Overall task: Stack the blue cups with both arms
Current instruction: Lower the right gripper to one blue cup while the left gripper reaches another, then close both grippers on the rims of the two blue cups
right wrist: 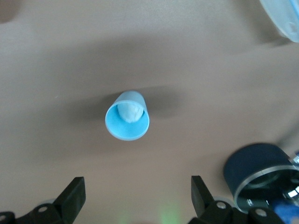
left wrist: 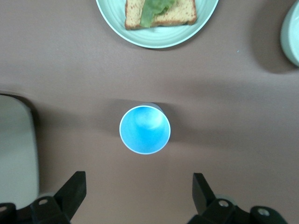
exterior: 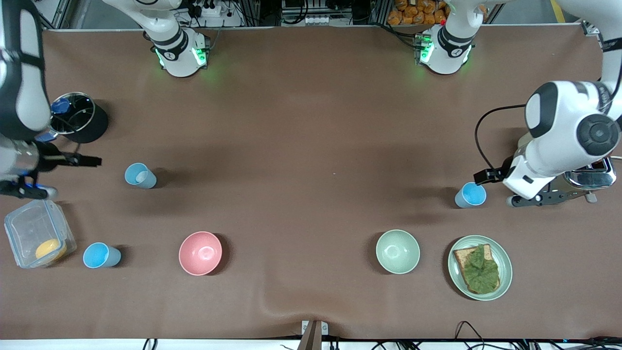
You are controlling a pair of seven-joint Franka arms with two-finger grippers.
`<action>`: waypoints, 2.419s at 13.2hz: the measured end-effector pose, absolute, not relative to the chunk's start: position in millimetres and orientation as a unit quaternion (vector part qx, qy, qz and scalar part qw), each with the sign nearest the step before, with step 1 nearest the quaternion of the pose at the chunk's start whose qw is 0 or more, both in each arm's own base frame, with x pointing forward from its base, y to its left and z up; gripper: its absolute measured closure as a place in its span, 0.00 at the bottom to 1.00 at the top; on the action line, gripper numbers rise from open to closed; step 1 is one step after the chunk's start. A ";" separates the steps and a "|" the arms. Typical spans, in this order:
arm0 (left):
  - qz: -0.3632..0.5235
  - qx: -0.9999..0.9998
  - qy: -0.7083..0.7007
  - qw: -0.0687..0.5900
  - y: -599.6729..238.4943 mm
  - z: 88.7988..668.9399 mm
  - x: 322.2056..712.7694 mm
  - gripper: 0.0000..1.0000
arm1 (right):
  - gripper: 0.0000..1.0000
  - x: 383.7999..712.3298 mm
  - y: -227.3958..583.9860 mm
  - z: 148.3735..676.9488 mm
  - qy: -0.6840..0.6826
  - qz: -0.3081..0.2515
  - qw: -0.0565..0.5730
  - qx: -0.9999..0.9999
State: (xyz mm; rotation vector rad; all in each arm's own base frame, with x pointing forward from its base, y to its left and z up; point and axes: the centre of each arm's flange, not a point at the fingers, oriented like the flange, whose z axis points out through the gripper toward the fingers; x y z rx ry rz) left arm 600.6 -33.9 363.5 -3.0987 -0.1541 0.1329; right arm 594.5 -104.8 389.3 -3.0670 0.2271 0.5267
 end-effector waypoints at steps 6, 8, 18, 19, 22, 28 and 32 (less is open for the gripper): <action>0.040 -0.998 -0.056 0.009 -25.2 288.9 612.9 0.00 | 0.00 575.7 -103.9 297.5 0.063 0.144 0.002 -0.988; 0.041 -0.997 -0.066 0.007 -13.7 271.0 615.1 0.00 | 0.00 565.9 -108.3 277.7 0.057 0.143 0.003 -0.988; 0.062 -0.995 -0.077 0.005 3.1 243.1 610.3 0.00 | 0.14 555.4 -117.5 235.9 0.041 0.166 0.009 -0.985; 0.065 -0.995 -0.076 0.005 2.2 239.3 609.9 0.00 | 0.16 554.9 -117.5 234.1 0.041 0.167 0.009 -0.985; 0.065 -0.995 -0.071 0.005 -3.4 235.6 610.0 0.05 | 0.48 552.7 -116.8 228.2 0.041 0.173 0.010 -0.984; 0.047 -0.997 -0.064 0.002 -12.7 247.3 619.8 0.65 | 0.93 551.3 -113.4 224.8 0.041 0.181 0.016 -0.983; 0.017 -0.998 -0.053 -0.001 -27.7 280.9 636.1 0.97 | 0.93 551.8 -110.6 226.9 0.046 0.185 0.024 -0.981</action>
